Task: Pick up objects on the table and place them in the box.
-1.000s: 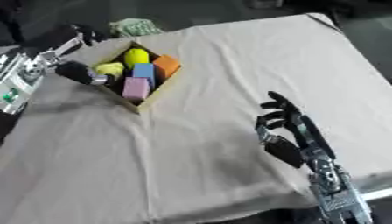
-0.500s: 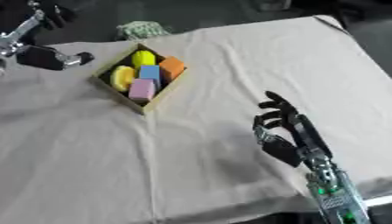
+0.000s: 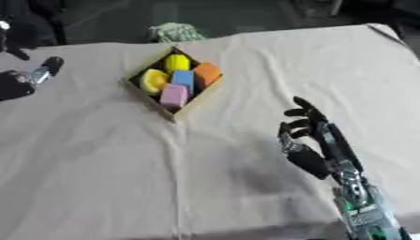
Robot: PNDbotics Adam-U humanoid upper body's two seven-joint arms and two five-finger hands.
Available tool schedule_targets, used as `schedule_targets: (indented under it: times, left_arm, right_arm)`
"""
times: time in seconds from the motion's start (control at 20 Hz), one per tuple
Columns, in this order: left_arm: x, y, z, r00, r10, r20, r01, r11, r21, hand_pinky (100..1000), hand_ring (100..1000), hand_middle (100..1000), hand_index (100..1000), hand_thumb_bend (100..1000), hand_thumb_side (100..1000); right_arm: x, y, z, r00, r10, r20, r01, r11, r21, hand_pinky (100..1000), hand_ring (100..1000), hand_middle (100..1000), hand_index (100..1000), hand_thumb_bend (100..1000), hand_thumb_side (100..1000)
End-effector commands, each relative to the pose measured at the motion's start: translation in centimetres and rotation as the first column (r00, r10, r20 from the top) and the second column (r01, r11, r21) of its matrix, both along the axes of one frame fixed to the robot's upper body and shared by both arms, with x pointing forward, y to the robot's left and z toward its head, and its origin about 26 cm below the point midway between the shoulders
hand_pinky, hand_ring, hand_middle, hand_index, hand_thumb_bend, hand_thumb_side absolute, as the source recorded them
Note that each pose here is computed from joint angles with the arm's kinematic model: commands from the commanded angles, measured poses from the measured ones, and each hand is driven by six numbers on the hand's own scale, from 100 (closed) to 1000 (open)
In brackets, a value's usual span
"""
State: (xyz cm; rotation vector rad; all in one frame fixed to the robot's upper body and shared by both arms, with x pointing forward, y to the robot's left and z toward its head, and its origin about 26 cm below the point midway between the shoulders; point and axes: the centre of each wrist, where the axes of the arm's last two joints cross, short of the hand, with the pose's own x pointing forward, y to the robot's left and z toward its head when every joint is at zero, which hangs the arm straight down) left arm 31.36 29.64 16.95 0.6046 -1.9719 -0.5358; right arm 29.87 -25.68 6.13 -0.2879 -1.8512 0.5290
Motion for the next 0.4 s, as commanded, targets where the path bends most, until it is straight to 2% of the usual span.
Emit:
schedule_targets:
  times: [0.05, 0.4]
  left_arm:
    - [-1.2, -0.4, 0.3, 0.998, 0.013, 0.068, -0.006, 0.995, -0.103, 579, 666, 637, 764, 446, 401]
    - [-2.2, -1.8, -3.1, 0.999, 0.021, 0.033, -0.013, 0.971, -0.238, 570, 661, 630, 759, 433, 391]
  right_arm:
    - [-0.1, -0.3, 1.1, 0.999, -0.014, 0.046, 0.012, 0.999, 0.037, 635, 698, 760, 967, 100, 434]
    - [-0.4, 0.0, 2.0, 0.996, -0.018, 0.084, 0.004, 0.987, 0.162, 634, 698, 759, 963, 100, 471]
